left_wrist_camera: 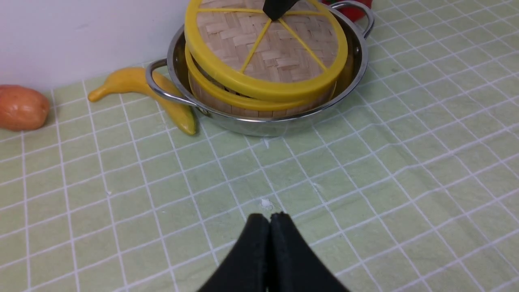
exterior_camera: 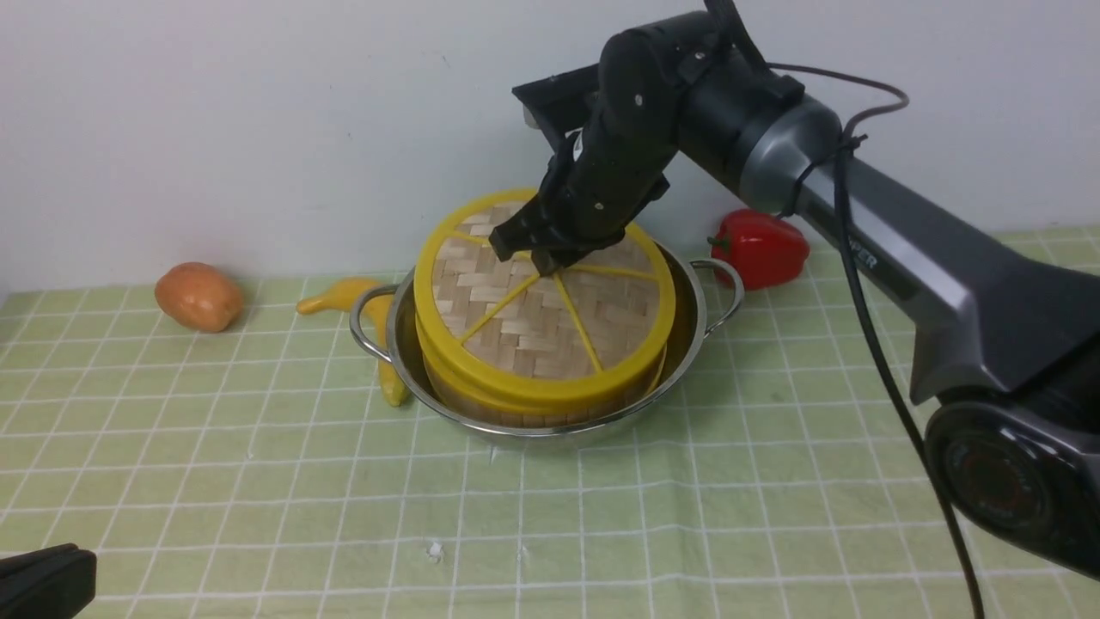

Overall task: Place the steamer in the pot on the green tablecloth, and put the lid on the steamer.
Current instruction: 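Place the bamboo steamer lid onto the steamer basket in the pot with the right gripper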

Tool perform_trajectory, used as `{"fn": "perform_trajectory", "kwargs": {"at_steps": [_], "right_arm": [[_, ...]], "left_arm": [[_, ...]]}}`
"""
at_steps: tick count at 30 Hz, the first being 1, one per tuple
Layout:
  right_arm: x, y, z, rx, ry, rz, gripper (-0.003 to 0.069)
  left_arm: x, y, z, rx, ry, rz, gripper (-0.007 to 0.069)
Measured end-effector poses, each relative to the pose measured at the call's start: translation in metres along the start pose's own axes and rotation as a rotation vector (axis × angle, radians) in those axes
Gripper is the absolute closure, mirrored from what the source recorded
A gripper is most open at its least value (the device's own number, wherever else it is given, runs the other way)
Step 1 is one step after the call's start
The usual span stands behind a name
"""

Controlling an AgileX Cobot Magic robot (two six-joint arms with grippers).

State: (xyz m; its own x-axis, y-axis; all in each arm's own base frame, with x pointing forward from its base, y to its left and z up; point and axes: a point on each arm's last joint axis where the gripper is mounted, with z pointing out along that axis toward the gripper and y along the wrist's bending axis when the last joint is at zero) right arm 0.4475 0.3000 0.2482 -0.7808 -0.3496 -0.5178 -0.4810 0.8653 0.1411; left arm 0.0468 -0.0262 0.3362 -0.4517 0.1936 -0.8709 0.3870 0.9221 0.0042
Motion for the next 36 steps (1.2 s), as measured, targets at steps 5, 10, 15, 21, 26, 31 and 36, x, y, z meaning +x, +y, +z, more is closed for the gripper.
{"fn": "perform_trajectory", "kwargs": {"at_steps": [5,10,15,21,26,31,36], "right_arm": [[0.0023,-0.0004,0.0073,-0.004,0.013,-0.018,0.0513],[0.0024,-0.0002,0.0073,-0.007,0.013,-0.033,0.0513],[0.0024,0.0015,0.0072,-0.025,0.013,-0.051,0.0513],[0.0025,0.0024,0.0072,-0.035,0.014,-0.057,0.0513],[0.0025,0.0024,0.0072,-0.035,0.014,-0.058,0.0513],[0.0025,0.0021,0.0072,-0.033,0.013,-0.059,0.0513],[0.0021,0.0011,0.0072,-0.021,0.010,-0.065,0.0513]], "left_arm": [[0.0009,-0.0002,0.0000,0.003,0.010,0.000,0.0648],[0.0012,-0.0003,0.0000,0.004,0.013,0.000,0.0648],[0.0014,-0.0004,0.0000,0.004,0.016,0.000,0.0648],[0.0014,-0.0004,0.0000,0.004,0.016,0.000,0.0648],[0.0015,-0.0002,0.0000,0.002,0.016,0.002,0.0648],[0.0018,0.0009,0.0000,-0.010,0.020,0.011,0.0648],[0.0019,0.0013,0.0000,-0.014,0.021,0.014,0.0648]]}}
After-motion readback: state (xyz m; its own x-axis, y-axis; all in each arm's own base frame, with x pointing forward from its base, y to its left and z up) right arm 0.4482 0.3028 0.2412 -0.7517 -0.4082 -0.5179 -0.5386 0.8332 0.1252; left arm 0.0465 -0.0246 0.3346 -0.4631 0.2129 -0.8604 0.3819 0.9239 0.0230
